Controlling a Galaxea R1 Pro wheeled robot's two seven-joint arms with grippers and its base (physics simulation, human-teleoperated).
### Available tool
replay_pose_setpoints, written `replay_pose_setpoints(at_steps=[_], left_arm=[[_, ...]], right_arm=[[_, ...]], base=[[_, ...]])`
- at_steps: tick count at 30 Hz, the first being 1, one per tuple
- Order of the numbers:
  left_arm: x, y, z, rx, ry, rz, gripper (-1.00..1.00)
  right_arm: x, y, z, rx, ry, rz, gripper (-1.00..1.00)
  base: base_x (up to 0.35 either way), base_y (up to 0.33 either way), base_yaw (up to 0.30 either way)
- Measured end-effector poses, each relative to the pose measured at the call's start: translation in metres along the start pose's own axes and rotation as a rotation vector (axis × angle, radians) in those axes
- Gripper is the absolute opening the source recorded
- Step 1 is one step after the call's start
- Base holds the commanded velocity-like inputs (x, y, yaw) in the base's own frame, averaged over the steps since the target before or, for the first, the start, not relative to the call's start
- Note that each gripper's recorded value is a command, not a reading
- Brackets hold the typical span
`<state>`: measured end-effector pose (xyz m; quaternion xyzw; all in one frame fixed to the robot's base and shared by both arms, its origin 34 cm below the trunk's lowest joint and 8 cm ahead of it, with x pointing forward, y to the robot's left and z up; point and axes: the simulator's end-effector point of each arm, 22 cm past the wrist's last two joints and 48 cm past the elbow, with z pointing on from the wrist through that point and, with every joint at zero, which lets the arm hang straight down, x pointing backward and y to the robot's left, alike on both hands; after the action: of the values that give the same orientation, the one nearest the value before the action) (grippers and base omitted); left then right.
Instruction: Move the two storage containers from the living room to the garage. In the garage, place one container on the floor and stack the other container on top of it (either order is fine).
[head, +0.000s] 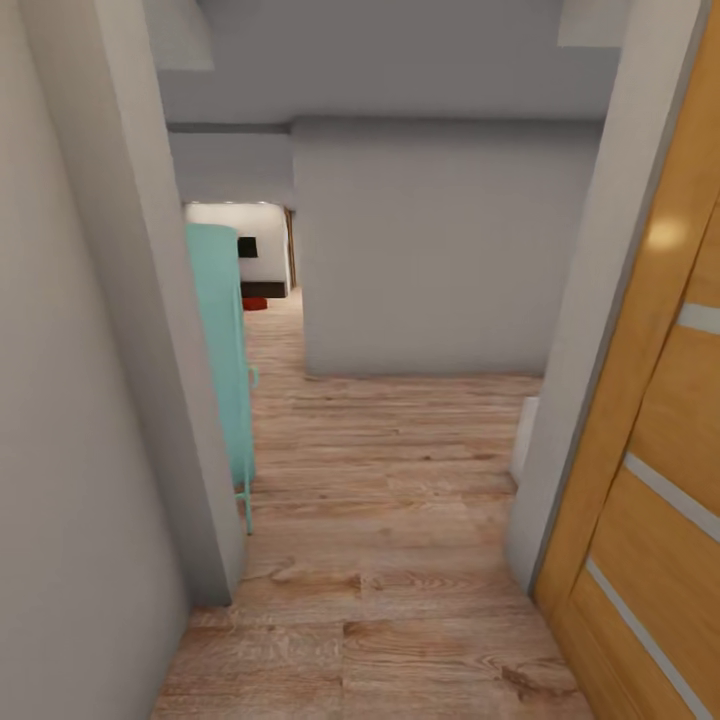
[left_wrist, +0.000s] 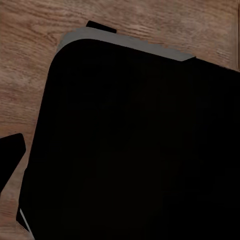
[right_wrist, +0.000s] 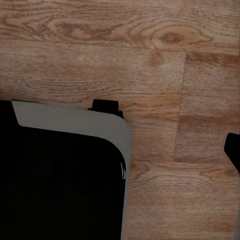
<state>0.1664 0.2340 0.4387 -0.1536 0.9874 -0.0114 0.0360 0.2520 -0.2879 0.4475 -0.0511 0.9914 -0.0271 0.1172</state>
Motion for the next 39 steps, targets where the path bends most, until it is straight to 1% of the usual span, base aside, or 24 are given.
replay_pose_setpoints(at_steps=[9, 17, 24, 39], left_arm=[[-0.0004, 0.0008, 0.0000, -0.001, -0.001, -0.002, 1.00], [-0.0004, 0.0008, 0.0000, -0.001, -0.001, -0.002, 1.00], [-0.0004, 0.0008, 0.0000, -0.001, -0.001, -0.002, 1.00], [0.0001, -0.0003, 0.0000, 0.000, 0.000, -0.002, 1.00]], right_arm=[[0.0001, 0.0013, 0.0000, -0.003, 0.001, -0.003, 1.00], [0.0009, -0.0027, 0.0000, 0.003, 0.003, 0.000, 1.00], [0.0033, -0.0037, 0.0000, 0.002, 0.014, -0.015, 1.00], [0.0040, -0.0067, -0.0001, 0.007, 0.016, -0.017, 1.00]], base=[[0.322, 0.000, 0.000], [0.322, 0.000, 0.000], [0.322, 0.000, 0.000], [0.322, -0.018, 0.000]])
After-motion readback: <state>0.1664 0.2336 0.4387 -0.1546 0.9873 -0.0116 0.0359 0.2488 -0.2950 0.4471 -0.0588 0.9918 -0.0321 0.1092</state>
